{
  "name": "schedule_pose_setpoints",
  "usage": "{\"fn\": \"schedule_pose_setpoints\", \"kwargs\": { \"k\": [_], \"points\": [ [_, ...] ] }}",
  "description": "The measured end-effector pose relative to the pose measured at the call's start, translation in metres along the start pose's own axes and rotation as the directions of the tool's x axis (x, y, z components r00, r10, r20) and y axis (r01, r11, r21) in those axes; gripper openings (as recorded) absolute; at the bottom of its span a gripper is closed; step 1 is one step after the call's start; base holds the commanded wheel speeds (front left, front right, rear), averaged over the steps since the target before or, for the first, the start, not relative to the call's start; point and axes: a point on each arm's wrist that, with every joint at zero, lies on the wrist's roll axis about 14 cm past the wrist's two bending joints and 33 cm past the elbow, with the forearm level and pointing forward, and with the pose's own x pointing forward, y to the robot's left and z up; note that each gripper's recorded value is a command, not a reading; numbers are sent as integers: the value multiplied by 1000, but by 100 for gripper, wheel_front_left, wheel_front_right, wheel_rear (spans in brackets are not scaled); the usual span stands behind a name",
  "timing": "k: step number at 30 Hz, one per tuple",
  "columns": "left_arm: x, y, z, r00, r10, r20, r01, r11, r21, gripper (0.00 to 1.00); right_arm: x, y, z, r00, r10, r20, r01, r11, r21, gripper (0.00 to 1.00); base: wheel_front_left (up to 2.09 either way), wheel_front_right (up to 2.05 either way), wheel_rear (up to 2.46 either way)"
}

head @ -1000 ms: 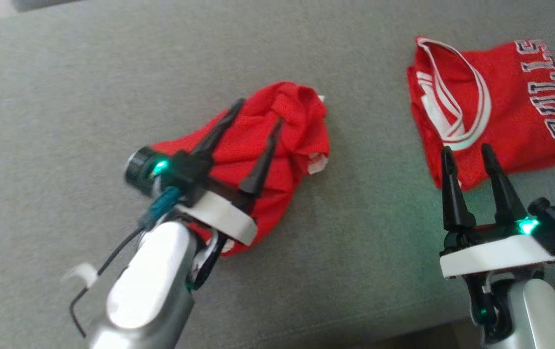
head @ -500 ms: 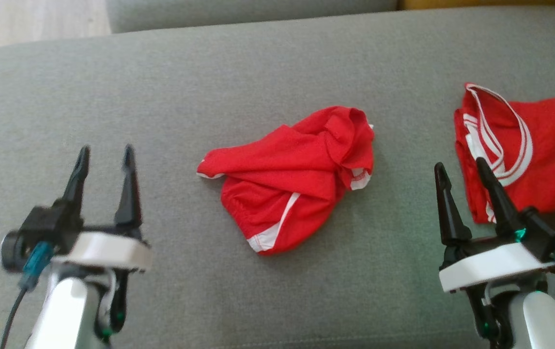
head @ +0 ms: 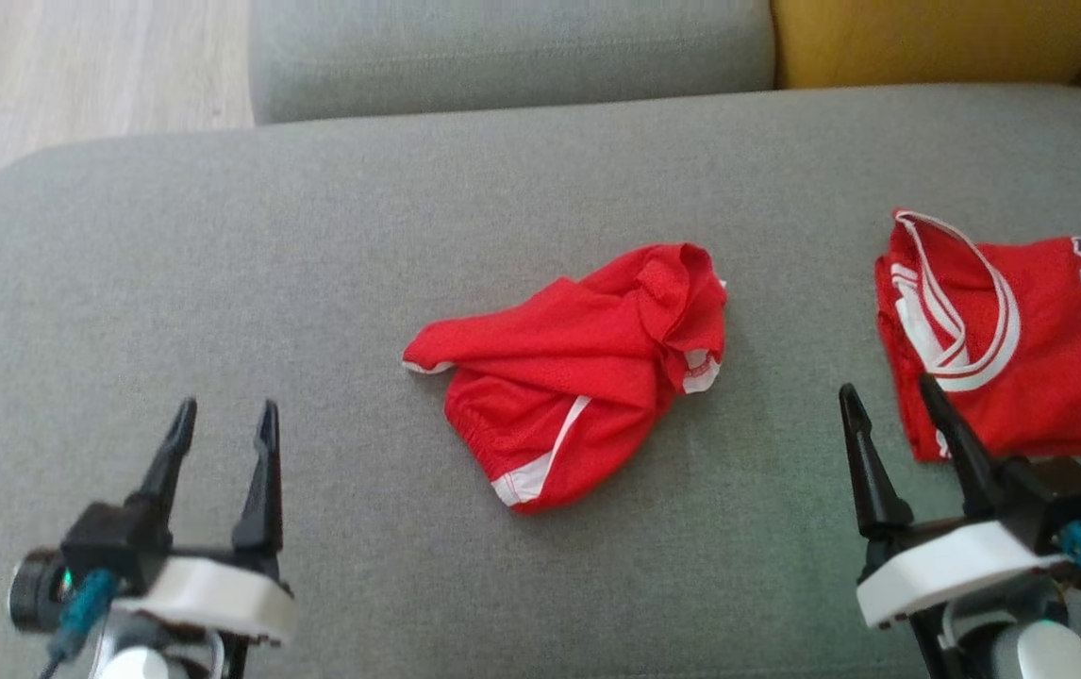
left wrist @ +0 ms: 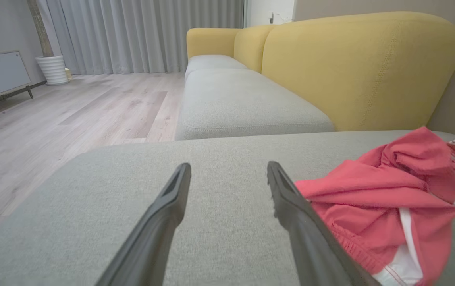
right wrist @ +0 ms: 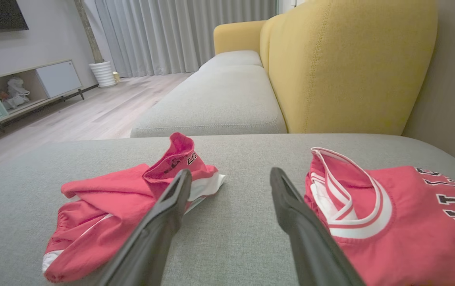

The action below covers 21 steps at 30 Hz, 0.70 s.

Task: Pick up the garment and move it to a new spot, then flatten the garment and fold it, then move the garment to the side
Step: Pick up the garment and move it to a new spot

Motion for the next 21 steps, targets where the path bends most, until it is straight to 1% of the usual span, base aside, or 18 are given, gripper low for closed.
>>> {"fn": "schedule_pose_setpoints", "kwargs": {
  "k": [8,21],
  "points": [
    [-22,-8,-3,1000,-12,-23,12,1000,-5,100,-18,-3,1,1000,-17,4,17,1000,0,100,0,0,0],
    [-23,-8,2,1000,-6,-13,6,1000,-3,100,-20,-3,2,1000,-17,4,17,1000,9,100,0,0,0]
  ]
}}
